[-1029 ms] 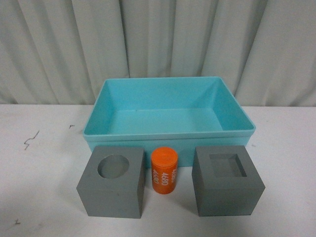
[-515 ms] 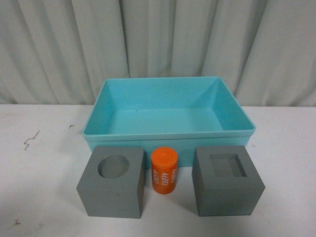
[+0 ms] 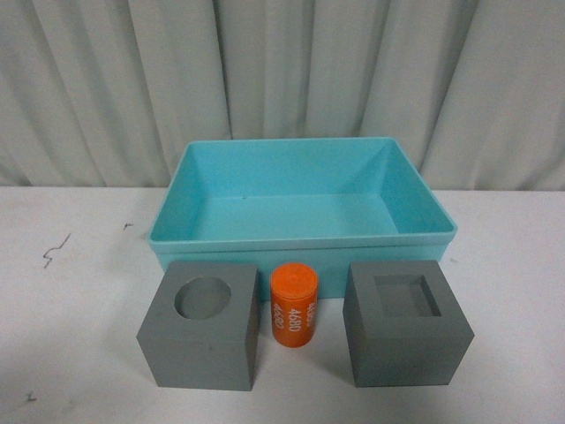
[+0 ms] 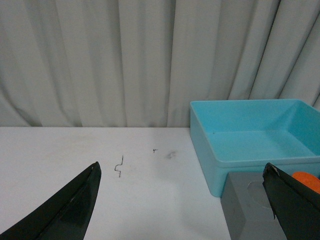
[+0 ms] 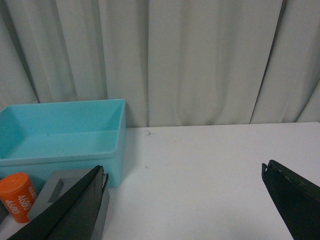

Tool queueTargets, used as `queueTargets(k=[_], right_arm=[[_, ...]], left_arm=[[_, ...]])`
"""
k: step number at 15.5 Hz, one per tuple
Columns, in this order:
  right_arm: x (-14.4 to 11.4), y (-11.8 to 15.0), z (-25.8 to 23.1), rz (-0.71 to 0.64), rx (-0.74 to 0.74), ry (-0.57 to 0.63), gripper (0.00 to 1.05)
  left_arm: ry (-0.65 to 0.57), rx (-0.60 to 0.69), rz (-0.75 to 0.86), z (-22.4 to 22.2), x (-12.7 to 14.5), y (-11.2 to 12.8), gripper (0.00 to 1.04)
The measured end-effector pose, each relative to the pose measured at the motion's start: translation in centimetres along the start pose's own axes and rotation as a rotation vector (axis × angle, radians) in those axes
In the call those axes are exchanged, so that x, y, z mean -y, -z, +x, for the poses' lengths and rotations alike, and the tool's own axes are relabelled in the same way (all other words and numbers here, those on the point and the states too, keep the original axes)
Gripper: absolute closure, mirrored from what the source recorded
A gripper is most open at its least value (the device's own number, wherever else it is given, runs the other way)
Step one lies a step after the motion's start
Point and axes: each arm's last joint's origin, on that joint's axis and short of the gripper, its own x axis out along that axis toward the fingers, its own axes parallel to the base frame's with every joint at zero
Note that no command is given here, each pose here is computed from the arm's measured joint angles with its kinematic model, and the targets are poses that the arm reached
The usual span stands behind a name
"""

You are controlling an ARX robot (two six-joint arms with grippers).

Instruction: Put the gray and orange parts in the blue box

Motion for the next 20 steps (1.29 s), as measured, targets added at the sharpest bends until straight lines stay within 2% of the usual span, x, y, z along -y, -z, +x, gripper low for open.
queueTargets(k=[20], right_arm=[[0.00,0.00,0.00,0.000,0.000,0.000,0.06]], left_arm=[[0.000,0.000,0.000,0.00,0.00,0.01,0.07]])
